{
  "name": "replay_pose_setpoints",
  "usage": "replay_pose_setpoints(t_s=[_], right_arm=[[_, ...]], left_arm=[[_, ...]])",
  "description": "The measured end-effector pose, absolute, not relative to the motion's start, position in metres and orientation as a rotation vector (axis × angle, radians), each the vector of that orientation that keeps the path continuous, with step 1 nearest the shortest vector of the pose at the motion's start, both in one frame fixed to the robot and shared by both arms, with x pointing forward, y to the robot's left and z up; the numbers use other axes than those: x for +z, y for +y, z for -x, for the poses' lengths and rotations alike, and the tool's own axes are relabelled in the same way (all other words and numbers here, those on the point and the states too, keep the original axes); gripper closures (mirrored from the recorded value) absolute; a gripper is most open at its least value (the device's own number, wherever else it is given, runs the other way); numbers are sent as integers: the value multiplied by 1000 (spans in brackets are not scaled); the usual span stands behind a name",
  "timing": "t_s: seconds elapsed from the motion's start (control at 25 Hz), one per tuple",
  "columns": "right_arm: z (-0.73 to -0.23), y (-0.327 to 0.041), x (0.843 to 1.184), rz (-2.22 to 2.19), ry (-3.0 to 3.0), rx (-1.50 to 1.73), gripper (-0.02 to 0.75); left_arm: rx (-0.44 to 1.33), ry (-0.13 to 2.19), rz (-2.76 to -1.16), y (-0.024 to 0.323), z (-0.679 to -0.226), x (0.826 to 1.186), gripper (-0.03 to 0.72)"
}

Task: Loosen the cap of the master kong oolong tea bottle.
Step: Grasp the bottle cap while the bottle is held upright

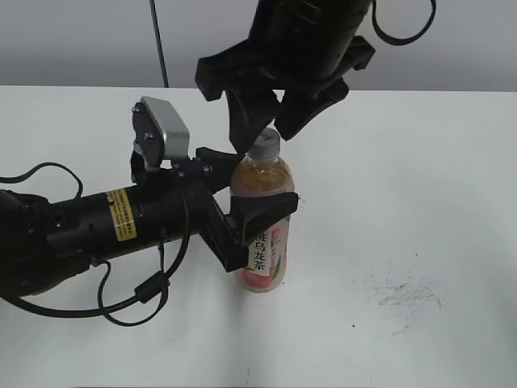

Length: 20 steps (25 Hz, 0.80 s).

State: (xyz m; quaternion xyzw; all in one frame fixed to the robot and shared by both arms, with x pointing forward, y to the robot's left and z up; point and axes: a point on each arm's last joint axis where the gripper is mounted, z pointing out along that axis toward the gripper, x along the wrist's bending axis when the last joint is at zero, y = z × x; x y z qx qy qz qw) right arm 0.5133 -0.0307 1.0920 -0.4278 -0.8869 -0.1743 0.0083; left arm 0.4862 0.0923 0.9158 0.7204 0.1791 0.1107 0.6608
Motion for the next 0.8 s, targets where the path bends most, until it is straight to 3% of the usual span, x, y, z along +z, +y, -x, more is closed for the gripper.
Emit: replay_pose_setpoints(t_s=[0.64, 0.8], right_arm=[[-516, -29, 1084, 1338, -2771, -512, 328], [-517, -29, 1084, 1339, -2785, -505, 395]], left_arm=[[251, 405, -1629, 92, -486, 916, 230], [251, 405, -1629, 92, -486, 916, 230]])
